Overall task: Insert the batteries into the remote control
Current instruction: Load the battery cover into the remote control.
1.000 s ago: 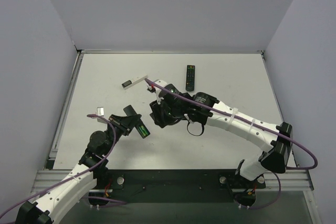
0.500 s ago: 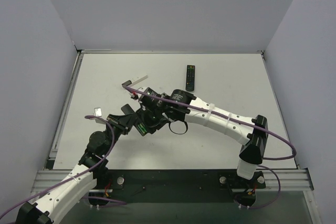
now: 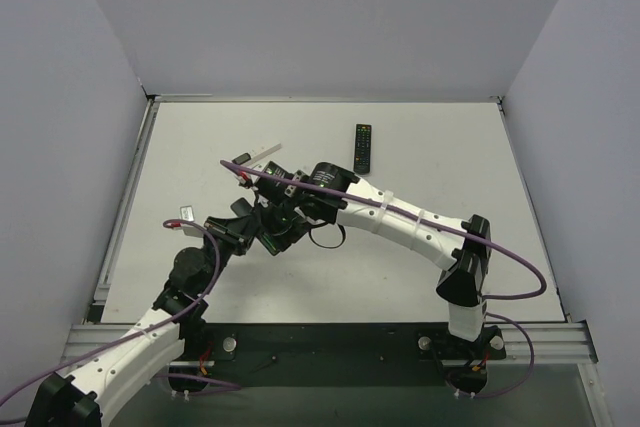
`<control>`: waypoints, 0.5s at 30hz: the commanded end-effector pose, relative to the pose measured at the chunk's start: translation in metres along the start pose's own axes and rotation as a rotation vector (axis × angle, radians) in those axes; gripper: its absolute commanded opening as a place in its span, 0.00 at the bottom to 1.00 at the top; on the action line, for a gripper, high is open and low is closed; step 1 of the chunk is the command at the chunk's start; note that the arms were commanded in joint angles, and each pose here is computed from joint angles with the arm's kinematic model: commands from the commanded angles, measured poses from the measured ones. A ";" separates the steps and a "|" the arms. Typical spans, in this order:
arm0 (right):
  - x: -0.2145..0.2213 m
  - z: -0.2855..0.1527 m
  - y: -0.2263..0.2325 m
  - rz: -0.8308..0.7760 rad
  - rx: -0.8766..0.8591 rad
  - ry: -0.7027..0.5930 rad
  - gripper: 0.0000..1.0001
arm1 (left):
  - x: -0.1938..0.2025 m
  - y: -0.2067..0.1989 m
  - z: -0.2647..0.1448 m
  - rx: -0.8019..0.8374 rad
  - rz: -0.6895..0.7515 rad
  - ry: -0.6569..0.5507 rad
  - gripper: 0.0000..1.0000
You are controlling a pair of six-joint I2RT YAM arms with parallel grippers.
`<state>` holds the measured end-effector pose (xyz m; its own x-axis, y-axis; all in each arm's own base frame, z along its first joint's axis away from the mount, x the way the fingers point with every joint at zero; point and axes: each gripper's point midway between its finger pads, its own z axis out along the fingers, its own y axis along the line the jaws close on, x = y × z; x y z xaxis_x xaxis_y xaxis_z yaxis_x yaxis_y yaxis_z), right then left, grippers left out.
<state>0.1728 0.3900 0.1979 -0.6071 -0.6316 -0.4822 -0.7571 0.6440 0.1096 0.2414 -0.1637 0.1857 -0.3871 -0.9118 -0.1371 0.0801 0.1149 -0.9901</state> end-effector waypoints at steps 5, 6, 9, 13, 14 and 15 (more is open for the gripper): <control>0.013 -0.003 0.002 -0.033 0.004 0.069 0.11 | 0.003 0.017 -0.005 -0.002 -0.030 -0.005 0.00; 0.013 -0.003 0.003 -0.035 0.003 0.072 0.11 | 0.003 0.017 -0.004 -0.005 -0.031 -0.005 0.00; 0.014 -0.003 0.003 -0.041 0.008 0.081 0.11 | 0.006 0.016 -0.002 -0.011 -0.025 0.004 0.00; 0.015 -0.004 0.000 -0.051 0.014 0.087 0.11 | 0.010 0.018 -0.001 -0.017 -0.028 0.012 0.00; 0.015 -0.005 0.000 -0.051 0.016 0.086 0.11 | 0.011 0.015 -0.001 -0.006 -0.026 0.016 0.00; 0.017 -0.004 -0.001 -0.052 0.019 0.095 0.11 | 0.012 0.017 -0.001 -0.011 -0.024 0.019 0.00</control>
<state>0.1675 0.3855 0.1870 -0.5999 -0.6770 -0.4264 -0.7728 0.6282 0.0898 0.2414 -0.1735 0.1745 -0.4111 -0.9040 -0.1172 0.0369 0.1120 -0.9930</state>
